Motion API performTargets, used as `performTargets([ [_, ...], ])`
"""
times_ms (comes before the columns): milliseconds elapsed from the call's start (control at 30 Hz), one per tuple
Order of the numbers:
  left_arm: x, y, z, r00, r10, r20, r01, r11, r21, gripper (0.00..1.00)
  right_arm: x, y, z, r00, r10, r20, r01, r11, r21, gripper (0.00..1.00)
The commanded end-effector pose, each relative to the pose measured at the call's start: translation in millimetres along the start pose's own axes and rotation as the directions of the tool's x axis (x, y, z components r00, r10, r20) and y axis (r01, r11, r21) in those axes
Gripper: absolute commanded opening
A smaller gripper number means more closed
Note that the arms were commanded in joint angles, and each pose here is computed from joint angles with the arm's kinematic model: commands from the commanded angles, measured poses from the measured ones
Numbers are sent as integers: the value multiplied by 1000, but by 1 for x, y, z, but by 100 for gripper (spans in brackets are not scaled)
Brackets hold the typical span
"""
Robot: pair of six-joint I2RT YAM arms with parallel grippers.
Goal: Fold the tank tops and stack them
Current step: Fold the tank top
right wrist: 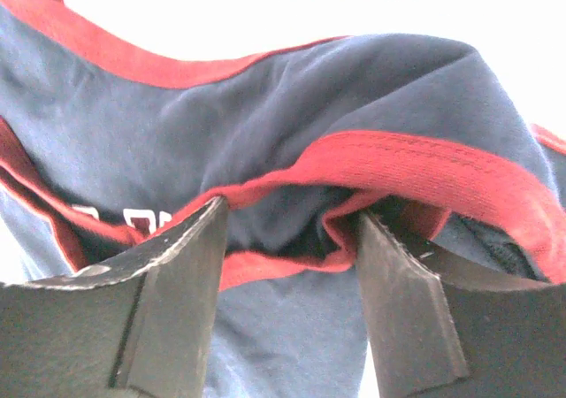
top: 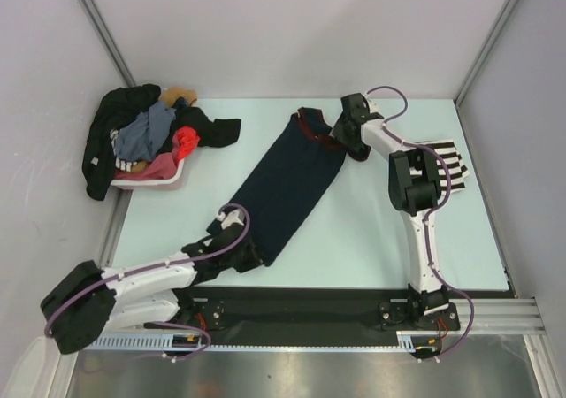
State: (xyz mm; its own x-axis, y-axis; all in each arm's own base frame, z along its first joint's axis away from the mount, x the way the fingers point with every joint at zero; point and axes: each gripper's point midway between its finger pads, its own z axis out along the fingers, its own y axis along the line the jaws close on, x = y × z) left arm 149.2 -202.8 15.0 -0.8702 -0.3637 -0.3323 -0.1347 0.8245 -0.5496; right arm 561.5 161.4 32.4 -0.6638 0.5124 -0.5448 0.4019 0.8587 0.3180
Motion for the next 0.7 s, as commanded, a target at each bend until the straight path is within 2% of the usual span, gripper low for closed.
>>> performTargets([
  [0,18,-15,10,999,-27,-29,27,1000,-4,0,5,-4,26,997,-49,-55,47,998,-35,63],
  [267,53,-63,21,998,12,-60,-9,999,45,0,-34,12,41,999,-44,-11,43,993,-111,73],
  [367,66,-86,21,997,38,-70,-33,997,68,0,-41,14,49,999,-44,-10,42,990,-137,89],
  [400,70,-92,21,996,44,-76,-38,996,75,0,-47,19,50,999,-44,3,44,987,-153,99],
  [533,89,-91,19,992,49,-115,-41,996,78,0,-55,38,48,998,-55,30,60,970,-237,100],
  [567,92,-90,19,992,50,-119,-41,996,77,0,-59,48,46,998,-47,31,55,952,-302,100],
  [667,98,-85,19,989,56,-133,-48,997,65,0,-62,71,40,1000,-21,12,24,895,-445,90],
])
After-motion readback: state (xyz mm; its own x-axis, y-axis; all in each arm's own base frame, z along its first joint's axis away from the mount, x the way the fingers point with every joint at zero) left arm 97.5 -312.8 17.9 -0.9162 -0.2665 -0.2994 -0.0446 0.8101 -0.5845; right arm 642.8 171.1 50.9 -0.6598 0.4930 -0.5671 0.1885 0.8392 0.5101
